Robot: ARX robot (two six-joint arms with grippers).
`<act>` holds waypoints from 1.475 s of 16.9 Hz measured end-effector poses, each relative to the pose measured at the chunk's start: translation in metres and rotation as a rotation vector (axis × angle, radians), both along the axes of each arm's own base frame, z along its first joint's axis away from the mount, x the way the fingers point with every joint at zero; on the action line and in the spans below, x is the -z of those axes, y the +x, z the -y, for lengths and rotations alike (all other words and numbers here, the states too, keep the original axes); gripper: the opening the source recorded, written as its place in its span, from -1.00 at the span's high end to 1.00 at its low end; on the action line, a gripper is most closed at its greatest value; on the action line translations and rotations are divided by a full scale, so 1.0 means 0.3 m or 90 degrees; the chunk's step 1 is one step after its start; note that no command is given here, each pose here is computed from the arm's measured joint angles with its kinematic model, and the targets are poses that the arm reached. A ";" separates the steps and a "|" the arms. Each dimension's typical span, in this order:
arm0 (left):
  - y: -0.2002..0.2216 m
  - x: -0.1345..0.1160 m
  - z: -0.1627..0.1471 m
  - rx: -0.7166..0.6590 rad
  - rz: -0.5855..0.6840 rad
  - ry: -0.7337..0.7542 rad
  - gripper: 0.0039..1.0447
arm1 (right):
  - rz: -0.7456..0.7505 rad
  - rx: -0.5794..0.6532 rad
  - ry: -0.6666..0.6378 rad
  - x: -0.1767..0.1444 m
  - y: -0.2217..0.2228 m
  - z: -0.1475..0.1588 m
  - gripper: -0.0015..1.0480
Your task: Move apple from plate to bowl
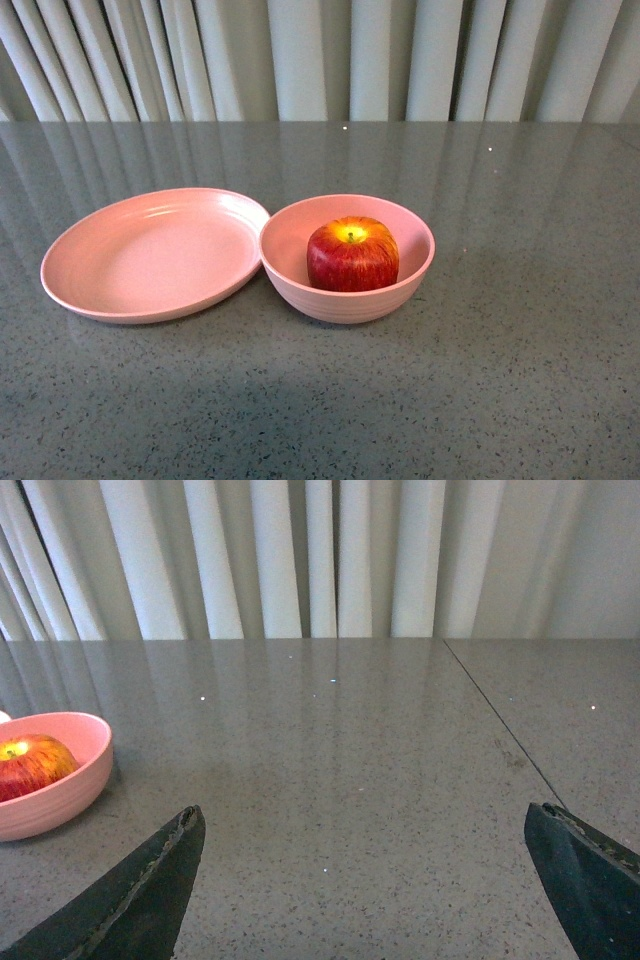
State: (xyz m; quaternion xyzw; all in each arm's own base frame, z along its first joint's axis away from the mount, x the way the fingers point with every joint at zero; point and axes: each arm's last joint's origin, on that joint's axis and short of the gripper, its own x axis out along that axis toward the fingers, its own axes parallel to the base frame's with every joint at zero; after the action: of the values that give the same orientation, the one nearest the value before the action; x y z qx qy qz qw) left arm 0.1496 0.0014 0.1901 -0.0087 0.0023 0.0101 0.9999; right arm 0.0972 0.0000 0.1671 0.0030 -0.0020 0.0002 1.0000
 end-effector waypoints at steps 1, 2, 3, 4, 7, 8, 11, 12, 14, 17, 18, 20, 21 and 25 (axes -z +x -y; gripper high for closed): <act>-0.012 0.010 0.005 0.013 -0.001 0.000 0.98 | 0.000 0.000 0.000 0.000 0.000 0.000 -0.87; -0.025 0.022 0.006 0.015 -0.004 0.000 0.98 | 0.000 0.000 0.000 0.000 0.000 0.000 -0.87; -0.036 0.029 0.006 0.015 -0.003 0.000 0.98 | 0.000 0.000 0.000 0.000 0.000 0.000 -0.87; -0.046 0.033 0.006 0.015 -0.001 0.000 0.98 | 0.000 0.000 0.000 0.000 0.000 0.000 -0.87; -0.072 0.048 0.006 0.015 0.000 0.000 0.98 | 0.000 0.000 0.000 0.000 0.000 0.000 -0.87; -0.079 0.050 0.006 0.015 0.008 0.001 0.98 | 0.000 0.000 0.000 0.000 0.000 0.000 -0.87; -0.103 0.061 0.006 0.015 0.015 0.001 0.98 | 0.000 0.000 0.000 0.000 0.000 0.000 -0.87; -0.113 0.062 0.006 0.015 0.013 0.001 0.98 | 0.000 0.000 0.000 0.000 0.000 0.000 -0.87; -0.127 0.062 0.006 0.015 0.014 0.001 0.98 | 0.000 0.000 0.000 0.000 0.000 0.000 -0.87; -0.133 0.065 0.006 0.015 0.011 0.001 0.98 | 0.000 0.000 0.000 0.000 0.000 0.000 -0.87; -0.135 0.065 0.006 0.015 0.010 0.001 0.98 | 0.000 0.000 0.000 0.000 0.000 0.000 -0.87; -0.139 0.064 0.006 0.015 0.014 0.001 0.98 | 0.000 0.000 0.000 0.000 0.000 0.000 -0.87; -0.146 0.068 0.006 0.014 0.004 0.001 0.98 | 0.000 0.000 0.000 0.000 0.000 0.000 -0.87; -0.175 0.067 0.006 0.015 0.021 0.002 0.98 | 0.000 0.000 0.000 0.000 0.000 0.000 -0.87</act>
State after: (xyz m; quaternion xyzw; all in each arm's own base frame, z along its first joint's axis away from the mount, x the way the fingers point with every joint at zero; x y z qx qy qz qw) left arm 0.0971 -0.0003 0.1701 -0.0074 -0.0138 -0.0020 0.9999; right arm 0.0972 0.0000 0.1671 0.0030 -0.0018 0.0000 1.0000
